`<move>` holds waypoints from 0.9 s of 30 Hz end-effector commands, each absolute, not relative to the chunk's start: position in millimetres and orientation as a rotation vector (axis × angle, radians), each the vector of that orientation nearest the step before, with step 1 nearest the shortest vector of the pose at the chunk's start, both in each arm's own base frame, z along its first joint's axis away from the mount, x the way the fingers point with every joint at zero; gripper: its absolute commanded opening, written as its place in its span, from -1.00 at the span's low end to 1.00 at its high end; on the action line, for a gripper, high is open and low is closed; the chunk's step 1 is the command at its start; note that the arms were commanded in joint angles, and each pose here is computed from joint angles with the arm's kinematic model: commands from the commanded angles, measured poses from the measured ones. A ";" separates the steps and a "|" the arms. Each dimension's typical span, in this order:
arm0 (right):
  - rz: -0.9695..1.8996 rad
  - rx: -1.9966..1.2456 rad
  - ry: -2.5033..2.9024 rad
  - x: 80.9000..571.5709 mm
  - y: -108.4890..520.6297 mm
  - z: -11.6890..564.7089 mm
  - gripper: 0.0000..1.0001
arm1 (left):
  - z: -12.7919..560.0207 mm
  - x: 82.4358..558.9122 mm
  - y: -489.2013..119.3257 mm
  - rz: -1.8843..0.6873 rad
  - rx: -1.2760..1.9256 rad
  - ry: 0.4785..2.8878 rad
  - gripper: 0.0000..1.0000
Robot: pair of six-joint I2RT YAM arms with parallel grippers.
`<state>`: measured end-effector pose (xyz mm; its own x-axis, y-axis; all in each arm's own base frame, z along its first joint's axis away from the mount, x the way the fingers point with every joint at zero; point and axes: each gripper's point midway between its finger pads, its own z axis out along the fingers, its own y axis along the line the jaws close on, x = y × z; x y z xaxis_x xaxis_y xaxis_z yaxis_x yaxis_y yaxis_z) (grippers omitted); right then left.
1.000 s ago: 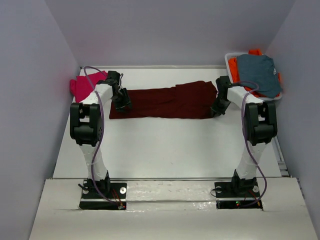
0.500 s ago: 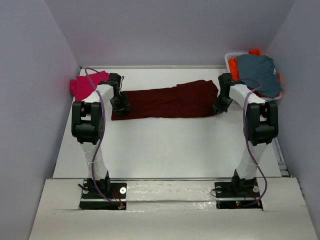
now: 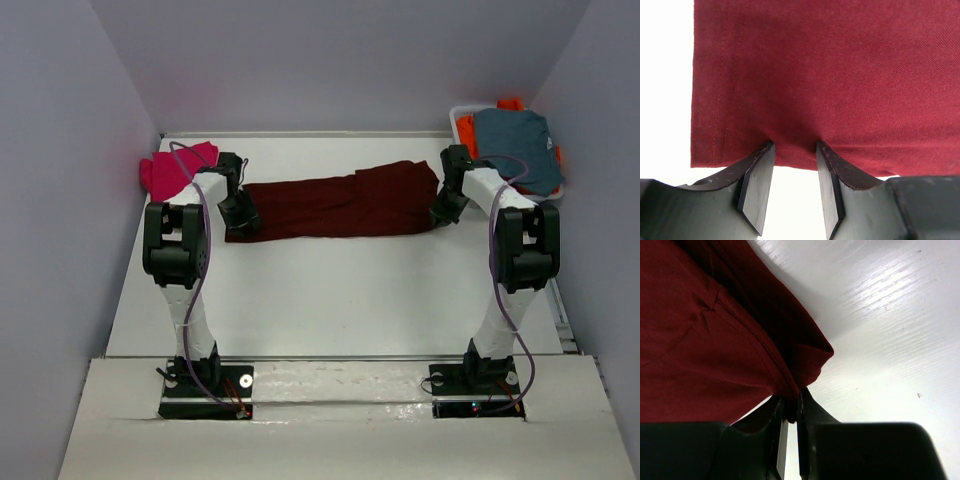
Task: Fold and stack the t-shirts
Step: Fold the tshirt
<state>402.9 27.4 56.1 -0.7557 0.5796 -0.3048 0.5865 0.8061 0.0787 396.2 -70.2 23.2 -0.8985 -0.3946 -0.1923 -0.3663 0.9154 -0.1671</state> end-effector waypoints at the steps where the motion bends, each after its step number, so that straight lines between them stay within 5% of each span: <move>1: -0.041 0.876 2.604 416.1 14.9 83.8 -0.78 | 12.0 376.4 -56.8 -0.112 -0.627 2.917 0.02; 27: -0.055 0.853 2.634 413.7 0.1 77.5 -0.79 | 25.1 374.6 -34.7 -0.092 -0.663 2.873 0.03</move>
<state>407.6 13.6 61.6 -0.7615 0.5657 -0.3163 0.5727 0.8158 0.0802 392.3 -52.5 22.8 -0.8763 -0.4465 -0.1808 -0.4205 0.8922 -0.1649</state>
